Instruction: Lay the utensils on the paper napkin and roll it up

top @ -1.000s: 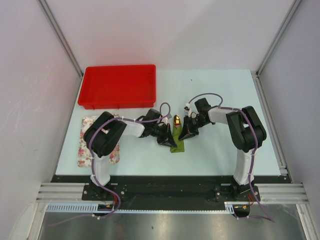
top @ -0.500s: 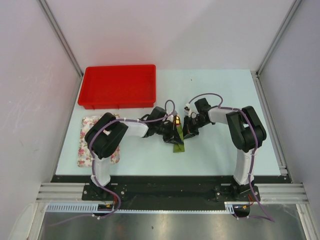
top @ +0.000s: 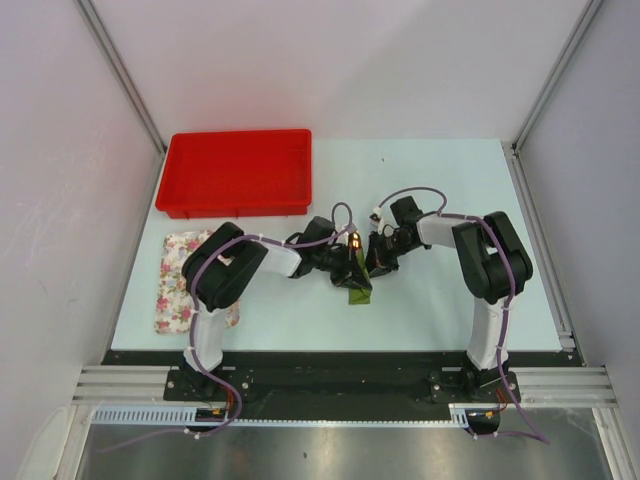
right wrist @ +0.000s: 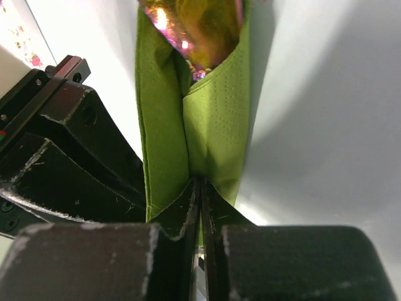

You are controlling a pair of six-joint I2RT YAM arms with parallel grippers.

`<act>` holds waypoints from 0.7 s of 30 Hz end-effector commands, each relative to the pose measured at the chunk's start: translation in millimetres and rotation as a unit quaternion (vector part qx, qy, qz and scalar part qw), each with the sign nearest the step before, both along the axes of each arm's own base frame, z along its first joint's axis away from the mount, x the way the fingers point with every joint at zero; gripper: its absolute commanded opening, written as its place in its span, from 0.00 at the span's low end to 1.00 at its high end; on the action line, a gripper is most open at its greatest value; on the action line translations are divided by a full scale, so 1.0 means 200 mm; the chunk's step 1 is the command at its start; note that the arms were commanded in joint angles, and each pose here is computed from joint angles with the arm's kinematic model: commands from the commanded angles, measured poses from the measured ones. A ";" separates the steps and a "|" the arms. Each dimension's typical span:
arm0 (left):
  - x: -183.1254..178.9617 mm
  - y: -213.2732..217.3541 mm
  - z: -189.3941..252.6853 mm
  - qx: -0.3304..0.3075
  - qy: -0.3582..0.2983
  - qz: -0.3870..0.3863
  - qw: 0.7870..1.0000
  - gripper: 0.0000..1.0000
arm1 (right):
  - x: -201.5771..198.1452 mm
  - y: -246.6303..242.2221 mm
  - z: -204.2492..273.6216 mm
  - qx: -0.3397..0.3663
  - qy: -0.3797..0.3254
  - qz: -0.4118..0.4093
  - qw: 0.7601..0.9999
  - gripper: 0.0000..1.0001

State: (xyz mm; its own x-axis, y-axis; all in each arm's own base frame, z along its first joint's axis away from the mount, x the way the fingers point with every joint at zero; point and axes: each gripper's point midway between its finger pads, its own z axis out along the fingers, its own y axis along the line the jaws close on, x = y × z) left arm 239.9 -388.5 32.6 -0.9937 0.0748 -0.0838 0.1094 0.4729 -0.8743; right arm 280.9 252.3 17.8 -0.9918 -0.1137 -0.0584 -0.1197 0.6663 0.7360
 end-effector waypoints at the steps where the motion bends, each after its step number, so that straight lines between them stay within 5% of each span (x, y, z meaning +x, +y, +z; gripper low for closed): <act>1: -0.01 -0.12 0.09 -0.053 -0.023 -0.014 0.998 0.00 | -0.05 -0.09 -0.22 -0.082 0.012 -0.001 0.997 0.05; 9: -0.03 -0.12 0.10 -0.062 -0.026 -0.014 0.998 0.00 | -0.06 -0.10 -0.23 -0.086 0.013 -0.002 0.996 0.05; 16: -0.12 -0.01 -0.17 0.012 0.025 -0.018 0.999 0.03 | 0.02 -0.11 -0.12 -0.065 0.000 -0.008 0.998 0.13; 21: -0.14 0.01 -0.23 0.027 0.034 -0.026 0.999 0.19 | 0.14 -0.19 0.07 -0.034 -0.021 -0.030 0.999 0.24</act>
